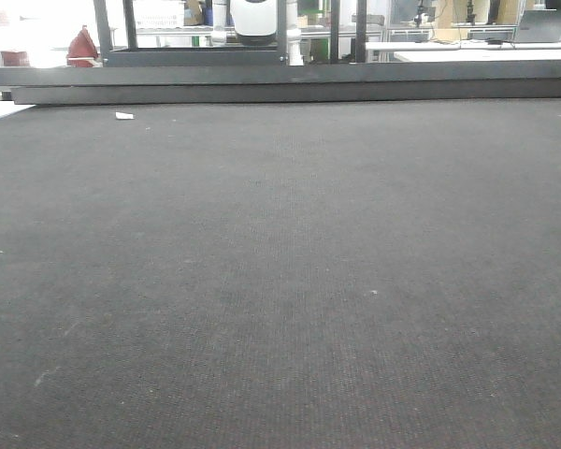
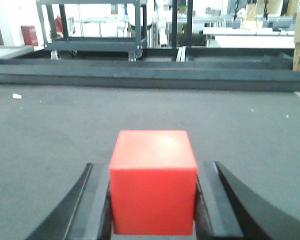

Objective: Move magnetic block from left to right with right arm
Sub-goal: 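Drive the base past the red table holding the cube in the right gripper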

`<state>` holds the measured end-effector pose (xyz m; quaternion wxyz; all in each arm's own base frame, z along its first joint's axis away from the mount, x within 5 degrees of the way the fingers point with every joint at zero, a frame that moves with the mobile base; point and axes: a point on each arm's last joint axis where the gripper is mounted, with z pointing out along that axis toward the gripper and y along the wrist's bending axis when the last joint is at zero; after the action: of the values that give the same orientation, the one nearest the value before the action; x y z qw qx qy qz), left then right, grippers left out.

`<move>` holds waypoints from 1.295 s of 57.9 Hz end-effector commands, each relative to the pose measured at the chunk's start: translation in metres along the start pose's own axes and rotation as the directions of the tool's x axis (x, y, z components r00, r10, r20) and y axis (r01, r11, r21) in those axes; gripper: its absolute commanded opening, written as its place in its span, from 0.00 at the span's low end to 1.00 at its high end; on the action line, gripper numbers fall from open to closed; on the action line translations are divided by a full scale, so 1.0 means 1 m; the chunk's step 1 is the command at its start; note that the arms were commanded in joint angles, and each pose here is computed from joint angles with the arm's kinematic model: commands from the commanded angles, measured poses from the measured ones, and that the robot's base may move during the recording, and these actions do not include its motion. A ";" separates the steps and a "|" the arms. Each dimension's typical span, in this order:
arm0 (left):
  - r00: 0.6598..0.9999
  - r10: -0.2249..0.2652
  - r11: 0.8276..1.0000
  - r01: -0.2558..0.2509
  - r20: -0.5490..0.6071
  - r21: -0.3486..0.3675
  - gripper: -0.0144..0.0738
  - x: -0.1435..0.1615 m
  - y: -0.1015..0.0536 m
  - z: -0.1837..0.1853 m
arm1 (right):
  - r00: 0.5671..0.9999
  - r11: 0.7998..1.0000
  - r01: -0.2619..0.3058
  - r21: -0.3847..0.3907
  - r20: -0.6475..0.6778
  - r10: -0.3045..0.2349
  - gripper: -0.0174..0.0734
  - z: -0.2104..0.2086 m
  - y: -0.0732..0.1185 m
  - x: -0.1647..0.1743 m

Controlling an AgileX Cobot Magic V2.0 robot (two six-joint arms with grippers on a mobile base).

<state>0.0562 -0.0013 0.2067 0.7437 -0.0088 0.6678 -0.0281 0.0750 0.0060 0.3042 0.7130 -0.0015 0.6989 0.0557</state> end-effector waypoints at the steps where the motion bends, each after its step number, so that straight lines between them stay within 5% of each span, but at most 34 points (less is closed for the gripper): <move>1: 0.996 -0.008 1.000 0.008 0.089 0.001 0.02 -0.006 0.000 -0.001 | 0.995 1.000 0.020 0.002 0.100 -0.020 0.47 -0.002 0.001 -0.015; 75: 0.996 -0.008 1.000 0.008 0.089 0.001 0.02 -0.006 0.000 -0.001 | 0.995 1.000 0.020 0.002 0.100 -0.020 0.47 -0.002 0.001 -0.015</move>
<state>0.0562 -0.0012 0.2069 0.7443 -0.0088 0.6672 -0.0280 0.0739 0.0060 0.3039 0.7120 -0.0015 0.7000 0.0556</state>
